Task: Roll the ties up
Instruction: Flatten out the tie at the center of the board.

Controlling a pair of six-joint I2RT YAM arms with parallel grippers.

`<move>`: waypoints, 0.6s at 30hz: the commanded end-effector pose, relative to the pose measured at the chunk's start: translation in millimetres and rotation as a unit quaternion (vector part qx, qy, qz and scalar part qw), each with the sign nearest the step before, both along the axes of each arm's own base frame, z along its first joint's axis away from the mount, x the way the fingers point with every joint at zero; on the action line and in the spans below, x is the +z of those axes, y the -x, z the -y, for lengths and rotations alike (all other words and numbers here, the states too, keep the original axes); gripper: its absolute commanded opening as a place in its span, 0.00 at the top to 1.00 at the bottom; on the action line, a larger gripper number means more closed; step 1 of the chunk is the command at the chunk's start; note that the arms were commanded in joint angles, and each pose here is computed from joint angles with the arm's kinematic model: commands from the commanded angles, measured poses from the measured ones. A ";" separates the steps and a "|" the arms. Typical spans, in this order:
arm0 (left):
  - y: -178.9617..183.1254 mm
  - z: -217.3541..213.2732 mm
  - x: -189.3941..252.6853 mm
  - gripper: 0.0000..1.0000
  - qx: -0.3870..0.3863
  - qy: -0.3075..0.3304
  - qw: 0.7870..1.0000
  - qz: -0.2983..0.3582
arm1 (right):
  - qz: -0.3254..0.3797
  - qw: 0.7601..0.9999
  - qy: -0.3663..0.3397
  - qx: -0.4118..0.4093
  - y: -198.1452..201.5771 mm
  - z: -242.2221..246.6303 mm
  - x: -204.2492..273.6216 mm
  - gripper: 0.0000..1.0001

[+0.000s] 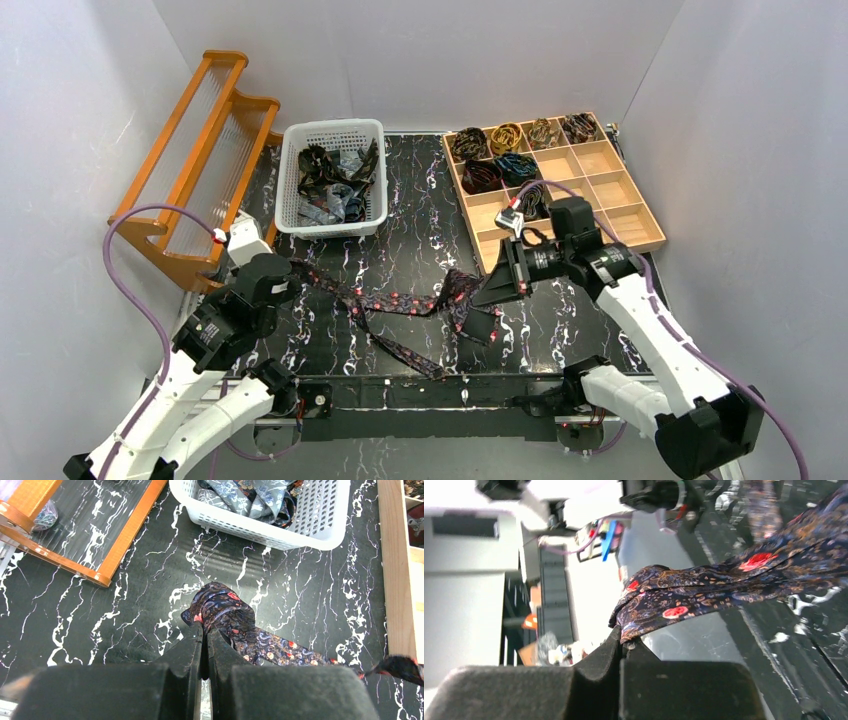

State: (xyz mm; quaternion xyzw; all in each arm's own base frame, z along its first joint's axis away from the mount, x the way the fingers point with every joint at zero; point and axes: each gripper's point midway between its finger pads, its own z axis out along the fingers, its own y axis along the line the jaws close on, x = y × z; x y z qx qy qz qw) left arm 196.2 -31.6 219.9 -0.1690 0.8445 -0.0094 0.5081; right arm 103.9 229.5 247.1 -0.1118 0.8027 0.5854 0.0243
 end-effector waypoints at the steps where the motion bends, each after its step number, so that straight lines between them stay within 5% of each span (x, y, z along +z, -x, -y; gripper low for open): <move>1: 1.8 -11.9 14.6 1.00 0.026 -0.004 0.999 0.021 | 0.037 0.995 -0.052 0.073 30.6 9.2 50.8 0.99; 3: 2.6 -13.3 16.6 1.00 0.029 -0.002 0.999 0.024 | -0.019 0.994 0.109 0.025 21.6 25.3 -7.3 0.99; 5: 3.3 -14.3 16.9 1.00 0.030 -0.002 0.999 0.025 | -0.051 0.982 0.179 -0.013 9.3 36.6 -43.4 0.99; 10: 7.7 -23.8 23.0 1.00 0.049 -0.004 0.998 0.032 | -0.075 0.956 0.253 -0.131 -20.9 66.0 -80.3 0.99; 15: 11.4 -31.9 25.9 1.00 0.063 -0.006 0.997 0.042 | -0.068 0.918 0.356 -0.160 -29.6 101.9 -108.4 0.99; 18: 11.1 -32.0 25.0 1.00 0.064 -0.007 0.997 0.042 | -0.108 0.941 0.299 -0.115 -16.1 83.3 -105.7 0.99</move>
